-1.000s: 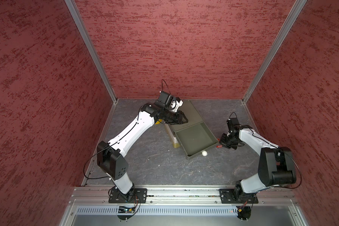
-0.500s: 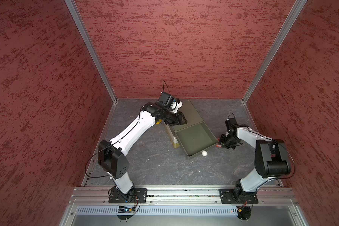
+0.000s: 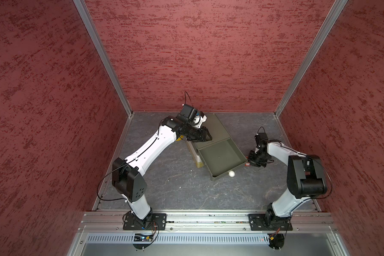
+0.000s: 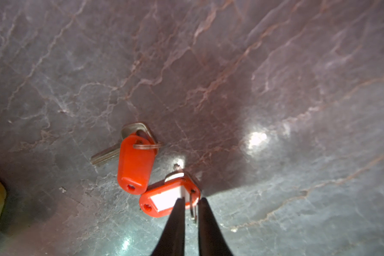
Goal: Take the keys out of the drawer
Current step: Place the key at the center of the board, then close the drawer in the storage box.
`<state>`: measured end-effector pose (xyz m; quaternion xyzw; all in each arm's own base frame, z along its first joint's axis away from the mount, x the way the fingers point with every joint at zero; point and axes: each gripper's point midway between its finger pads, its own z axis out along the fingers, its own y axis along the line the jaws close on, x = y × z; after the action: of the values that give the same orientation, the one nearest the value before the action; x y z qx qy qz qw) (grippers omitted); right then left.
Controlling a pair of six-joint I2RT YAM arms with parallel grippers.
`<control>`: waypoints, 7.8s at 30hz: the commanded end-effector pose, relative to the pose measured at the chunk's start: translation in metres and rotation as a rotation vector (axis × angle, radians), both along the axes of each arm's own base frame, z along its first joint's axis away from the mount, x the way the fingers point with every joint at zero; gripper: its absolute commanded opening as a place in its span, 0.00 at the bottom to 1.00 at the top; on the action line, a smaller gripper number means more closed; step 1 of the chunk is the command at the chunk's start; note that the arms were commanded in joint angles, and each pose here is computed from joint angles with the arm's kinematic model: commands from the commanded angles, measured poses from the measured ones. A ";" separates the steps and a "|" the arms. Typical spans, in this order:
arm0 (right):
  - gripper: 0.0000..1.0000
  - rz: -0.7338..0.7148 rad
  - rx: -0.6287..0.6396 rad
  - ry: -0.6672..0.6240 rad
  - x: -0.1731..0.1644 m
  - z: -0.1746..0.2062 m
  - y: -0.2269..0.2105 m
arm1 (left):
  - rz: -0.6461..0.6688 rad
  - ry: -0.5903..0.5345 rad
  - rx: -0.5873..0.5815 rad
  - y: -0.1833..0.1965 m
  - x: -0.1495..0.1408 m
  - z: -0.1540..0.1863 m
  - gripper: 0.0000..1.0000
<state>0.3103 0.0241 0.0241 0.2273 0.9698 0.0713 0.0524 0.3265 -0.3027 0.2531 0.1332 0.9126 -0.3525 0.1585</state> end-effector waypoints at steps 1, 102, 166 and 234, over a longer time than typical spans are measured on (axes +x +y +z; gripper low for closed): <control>0.24 -0.003 0.001 -0.033 0.011 0.006 -0.003 | -0.016 -0.008 0.001 -0.002 0.003 -0.001 0.43; 0.53 0.097 0.697 -0.259 -0.139 0.161 0.158 | 0.081 0.009 -0.191 0.009 0.040 0.002 0.65; 0.28 0.016 0.789 -0.502 -0.074 0.146 0.186 | 0.068 0.063 -0.125 0.024 0.038 -0.025 0.66; 0.41 0.050 0.724 -0.552 0.021 0.157 0.200 | 0.080 0.080 -0.110 0.035 0.031 -0.031 0.66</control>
<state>0.3149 0.2414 0.1926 0.1477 0.8310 0.4970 0.2013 0.3644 -0.2803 0.2475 0.0916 0.8813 -0.4289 0.1757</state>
